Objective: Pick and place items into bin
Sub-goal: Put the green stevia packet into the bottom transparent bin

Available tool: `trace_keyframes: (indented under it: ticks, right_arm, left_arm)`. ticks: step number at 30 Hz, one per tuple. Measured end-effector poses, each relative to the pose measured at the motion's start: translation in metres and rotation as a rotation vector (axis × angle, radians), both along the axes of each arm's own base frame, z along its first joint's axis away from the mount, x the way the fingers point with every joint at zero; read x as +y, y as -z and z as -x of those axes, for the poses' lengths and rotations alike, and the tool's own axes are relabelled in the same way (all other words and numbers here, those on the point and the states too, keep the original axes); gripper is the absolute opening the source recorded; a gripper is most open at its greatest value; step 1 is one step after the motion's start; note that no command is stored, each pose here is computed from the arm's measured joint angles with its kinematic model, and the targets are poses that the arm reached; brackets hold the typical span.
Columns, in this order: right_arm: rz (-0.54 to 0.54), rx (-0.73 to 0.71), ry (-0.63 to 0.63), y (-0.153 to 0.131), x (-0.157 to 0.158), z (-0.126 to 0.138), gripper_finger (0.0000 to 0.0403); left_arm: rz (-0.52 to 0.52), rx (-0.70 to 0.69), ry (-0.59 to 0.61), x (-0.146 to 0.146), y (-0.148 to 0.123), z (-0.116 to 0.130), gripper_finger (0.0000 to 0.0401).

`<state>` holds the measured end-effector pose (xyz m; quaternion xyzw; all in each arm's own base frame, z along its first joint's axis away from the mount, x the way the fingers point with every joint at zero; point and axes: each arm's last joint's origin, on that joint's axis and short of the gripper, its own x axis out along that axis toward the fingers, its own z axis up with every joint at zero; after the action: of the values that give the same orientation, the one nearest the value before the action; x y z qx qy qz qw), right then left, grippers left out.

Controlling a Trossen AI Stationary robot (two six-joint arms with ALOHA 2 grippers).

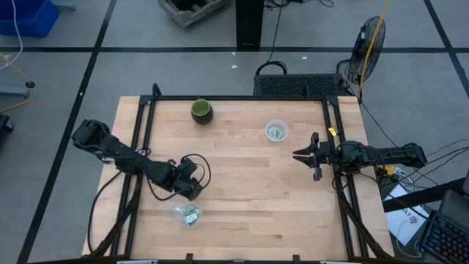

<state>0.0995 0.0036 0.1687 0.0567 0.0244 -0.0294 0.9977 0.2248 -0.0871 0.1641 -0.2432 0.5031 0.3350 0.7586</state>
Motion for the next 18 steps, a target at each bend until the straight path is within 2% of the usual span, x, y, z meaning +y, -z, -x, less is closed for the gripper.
trace_keyframes:
  ticks: [4,8,18]
  right_arm:
    - [0.000,0.000,0.000,0.000,0.000,0.000,0.0068]
    - [0.000,0.000,0.000,0.000,0.000,0.000,0.0068]
    - [0.000,0.000,0.000,0.000,0.000,0.000,0.0068]
  left_arm:
    - [0.003,0.000,-0.004,0.001,0.001,-0.001,0.0196]
    - [0.060,0.058,-0.032,0.002,0.010,-0.004,0.0196]
    - [0.061,0.123,-0.009,0.005,0.030,-0.014,0.0196]
